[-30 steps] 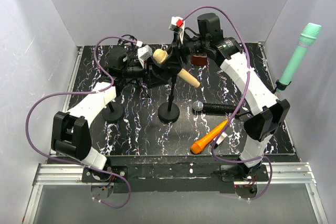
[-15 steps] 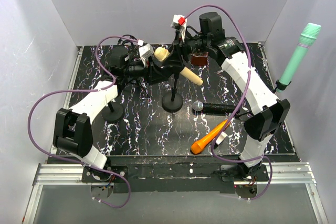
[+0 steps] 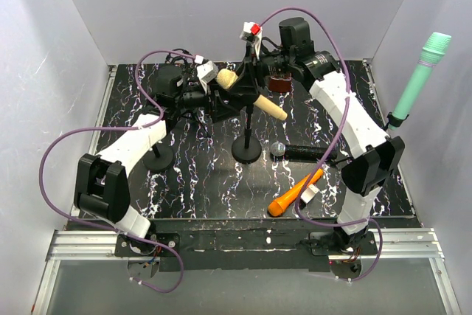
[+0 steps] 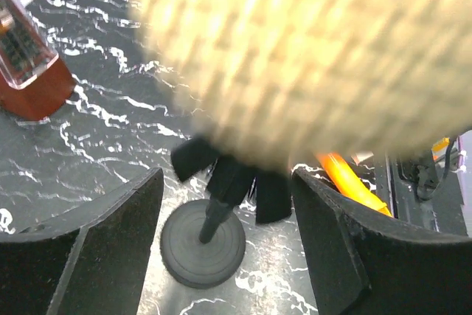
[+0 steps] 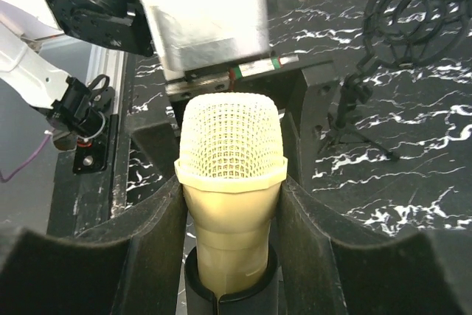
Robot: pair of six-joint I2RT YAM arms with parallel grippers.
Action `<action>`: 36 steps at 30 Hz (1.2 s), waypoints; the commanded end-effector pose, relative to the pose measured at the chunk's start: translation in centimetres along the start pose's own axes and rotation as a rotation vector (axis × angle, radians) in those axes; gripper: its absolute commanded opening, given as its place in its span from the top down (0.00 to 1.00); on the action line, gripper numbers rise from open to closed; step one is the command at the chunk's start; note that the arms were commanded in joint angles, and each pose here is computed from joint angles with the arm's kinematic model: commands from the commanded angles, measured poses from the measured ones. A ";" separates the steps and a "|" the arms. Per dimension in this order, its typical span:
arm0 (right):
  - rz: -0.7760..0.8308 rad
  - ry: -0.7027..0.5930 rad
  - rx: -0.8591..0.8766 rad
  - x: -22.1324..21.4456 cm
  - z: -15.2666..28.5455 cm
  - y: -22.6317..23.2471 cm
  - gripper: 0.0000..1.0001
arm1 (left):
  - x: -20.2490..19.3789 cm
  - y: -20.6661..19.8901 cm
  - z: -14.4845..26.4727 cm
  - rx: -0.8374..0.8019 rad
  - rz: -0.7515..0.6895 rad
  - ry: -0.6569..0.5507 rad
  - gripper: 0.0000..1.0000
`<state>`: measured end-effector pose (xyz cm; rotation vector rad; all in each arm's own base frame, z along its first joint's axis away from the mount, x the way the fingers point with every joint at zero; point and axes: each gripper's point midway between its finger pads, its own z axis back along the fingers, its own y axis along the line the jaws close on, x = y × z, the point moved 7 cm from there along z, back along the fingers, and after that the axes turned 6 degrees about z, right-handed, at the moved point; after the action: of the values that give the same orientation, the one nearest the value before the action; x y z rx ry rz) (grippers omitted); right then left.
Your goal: Remove the microphone from the stand
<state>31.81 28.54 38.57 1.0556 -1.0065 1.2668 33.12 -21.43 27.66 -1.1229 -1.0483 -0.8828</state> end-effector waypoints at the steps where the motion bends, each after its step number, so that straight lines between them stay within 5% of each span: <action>1: 0.002 -0.041 0.076 1.0 -0.2 0.4 0.99 | 5.2 -2.1 -0.7 -0.080 -0.174 -0.089 0.30; 26: -0.047 -0.086 0.110 2.0 0.9 0.1 0.99 | 2.3 -0.9 -2.1 -0.161 -0.141 -0.031 0.36; 28: -0.054 -0.083 0.109 1.9 0.7 0.0 0.99 | 2.2 -0.8 -2.1 -0.160 -0.141 -0.030 0.42; 33: -0.051 -0.080 0.101 1.8 0.8 -0.1 0.99 | 2.4 -0.9 -2.1 -0.167 -0.157 -0.034 0.77; 35: -0.051 -0.080 0.095 1.8 0.9 -0.2 0.99 | 2.6 -1.0 -2.0 -0.170 -0.166 -0.036 1.00; 36: -0.053 -0.079 0.092 1.7 0.8 -0.3 0.99 | 2.8 -1.2 -2.0 -0.167 -0.171 -0.040 1.00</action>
<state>32.41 28.24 38.50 1.1875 -0.9275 1.2212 33.38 -23.70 28.37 -1.2258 -1.0371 -1.0352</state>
